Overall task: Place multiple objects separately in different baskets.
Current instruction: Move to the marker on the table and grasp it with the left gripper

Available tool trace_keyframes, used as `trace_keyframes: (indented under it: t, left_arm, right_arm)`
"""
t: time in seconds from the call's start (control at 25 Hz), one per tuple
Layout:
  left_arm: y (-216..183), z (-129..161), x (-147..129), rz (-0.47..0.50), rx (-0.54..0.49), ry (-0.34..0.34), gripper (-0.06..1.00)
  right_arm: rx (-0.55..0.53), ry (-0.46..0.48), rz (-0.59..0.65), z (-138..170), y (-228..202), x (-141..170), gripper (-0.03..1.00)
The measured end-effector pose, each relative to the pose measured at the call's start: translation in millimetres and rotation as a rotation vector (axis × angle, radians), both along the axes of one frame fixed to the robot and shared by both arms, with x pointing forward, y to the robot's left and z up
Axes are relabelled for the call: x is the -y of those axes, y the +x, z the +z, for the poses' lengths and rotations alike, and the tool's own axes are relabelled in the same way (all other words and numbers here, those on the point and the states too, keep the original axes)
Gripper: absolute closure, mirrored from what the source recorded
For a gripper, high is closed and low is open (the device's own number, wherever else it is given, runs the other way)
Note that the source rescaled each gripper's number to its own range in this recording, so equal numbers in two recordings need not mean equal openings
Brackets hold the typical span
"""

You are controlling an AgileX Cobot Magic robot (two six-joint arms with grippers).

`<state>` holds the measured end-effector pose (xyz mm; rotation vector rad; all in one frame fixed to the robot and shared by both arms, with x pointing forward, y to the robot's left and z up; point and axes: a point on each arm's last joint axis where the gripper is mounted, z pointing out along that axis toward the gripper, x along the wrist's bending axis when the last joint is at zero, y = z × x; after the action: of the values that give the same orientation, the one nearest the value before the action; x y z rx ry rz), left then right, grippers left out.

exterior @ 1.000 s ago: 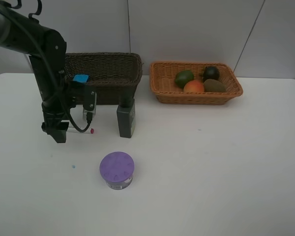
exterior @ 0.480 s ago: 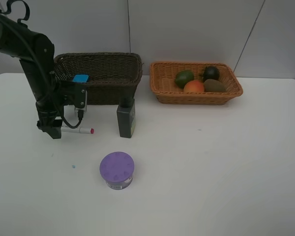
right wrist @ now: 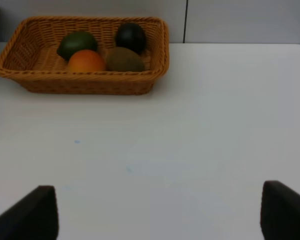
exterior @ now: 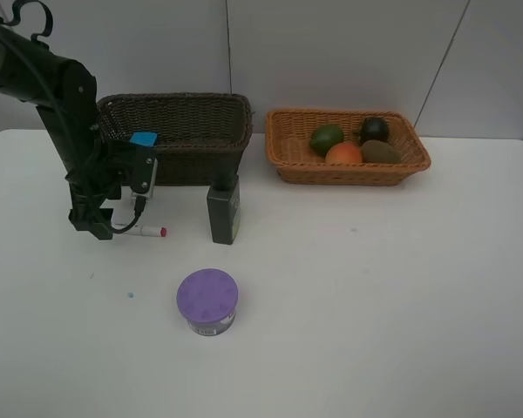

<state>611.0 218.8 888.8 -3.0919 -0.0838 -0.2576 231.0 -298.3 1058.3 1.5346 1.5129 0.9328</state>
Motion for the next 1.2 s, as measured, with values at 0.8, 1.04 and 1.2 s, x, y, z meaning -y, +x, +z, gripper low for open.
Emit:
trace_keyframes:
  t: [0.8, 1.04, 1.2]
  left_arm:
    - [1.7, -7.2, 3.6, -0.049, 0.001, -0.002, -0.06]
    - [-0.2, -6.5, 5.7, -0.047, -0.023, -0.004, -0.06]
    - [-4.8, -7.6, 14.0, -0.064, -0.054, -0.002, -0.06]
  right_arm:
    - [0.000, 0.000, 0.000, 0.0, 0.0, 0.0, 0.03]
    - [0.000, 0.000, 0.000, 0.0, 0.0, 0.0, 0.03]
    - [0.000, 0.000, 0.000, 0.0, 0.0, 0.0, 0.03]
